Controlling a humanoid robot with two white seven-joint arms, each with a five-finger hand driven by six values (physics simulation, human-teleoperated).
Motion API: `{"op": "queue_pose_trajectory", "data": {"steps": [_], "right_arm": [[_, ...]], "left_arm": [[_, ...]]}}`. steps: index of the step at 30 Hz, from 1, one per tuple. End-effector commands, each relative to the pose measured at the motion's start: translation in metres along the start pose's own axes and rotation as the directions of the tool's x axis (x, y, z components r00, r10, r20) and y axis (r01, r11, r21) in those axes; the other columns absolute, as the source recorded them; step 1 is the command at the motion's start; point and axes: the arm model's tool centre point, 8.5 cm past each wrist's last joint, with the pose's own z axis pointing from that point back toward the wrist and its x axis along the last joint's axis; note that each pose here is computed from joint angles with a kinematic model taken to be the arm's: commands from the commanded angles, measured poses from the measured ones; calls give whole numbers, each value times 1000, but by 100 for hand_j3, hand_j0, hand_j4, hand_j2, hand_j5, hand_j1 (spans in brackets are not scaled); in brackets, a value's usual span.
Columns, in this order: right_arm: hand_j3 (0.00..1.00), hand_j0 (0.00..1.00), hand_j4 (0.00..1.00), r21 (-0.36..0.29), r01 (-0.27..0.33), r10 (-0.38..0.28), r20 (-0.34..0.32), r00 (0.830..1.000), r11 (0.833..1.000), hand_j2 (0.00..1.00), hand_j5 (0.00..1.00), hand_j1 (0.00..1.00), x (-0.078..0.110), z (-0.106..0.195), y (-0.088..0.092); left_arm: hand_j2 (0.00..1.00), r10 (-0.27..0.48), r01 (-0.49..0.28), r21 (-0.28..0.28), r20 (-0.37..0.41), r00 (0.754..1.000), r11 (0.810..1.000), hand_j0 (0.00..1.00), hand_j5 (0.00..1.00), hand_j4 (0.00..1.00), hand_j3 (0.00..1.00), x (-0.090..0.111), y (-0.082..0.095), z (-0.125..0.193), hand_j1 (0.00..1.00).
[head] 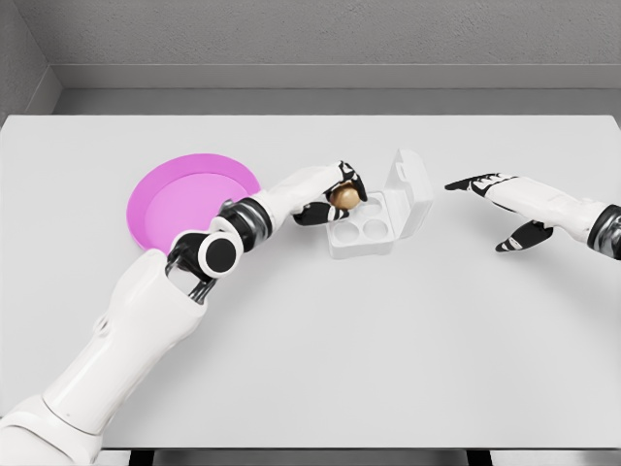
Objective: Pack egg into the box and close the box lid
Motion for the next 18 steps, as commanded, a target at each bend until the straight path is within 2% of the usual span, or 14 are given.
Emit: {"op": "queue_pose_trajectory", "data": {"steps": [1, 7, 10, 18], "right_arm": [[100, 100, 100, -3, 4, -4, -1, 1000, 1000, 100, 100, 100, -1, 1, -1], [100, 100, 100, -3, 3, -3, -3, 1000, 1000, 100, 100, 100, -1, 1, -1], [100, 100, 100, -3, 5, -5, -3, 1000, 1000, 100, 100, 100, -1, 1, -1], [100, 100, 100, -3, 3, -3, -3, 1000, 1000, 100, 100, 100, -1, 1, -1]], "left_arm": [[42, 1, -1, 3, 3, 1000, 1000, 42, 42, 42, 42, 1, 1, 0, 42], [43, 5, -5, 1, -13, 1000, 1000, 43, 43, 43, 43, -3, 1, -1, 43], [43, 2, -2, 10, -15, 1000, 1000, 43, 43, 43, 43, -3, 7, -1, 43], [43, 0, 0, 2, -13, 1000, 1000, 43, 43, 43, 43, -2, 4, -3, 43]]}}
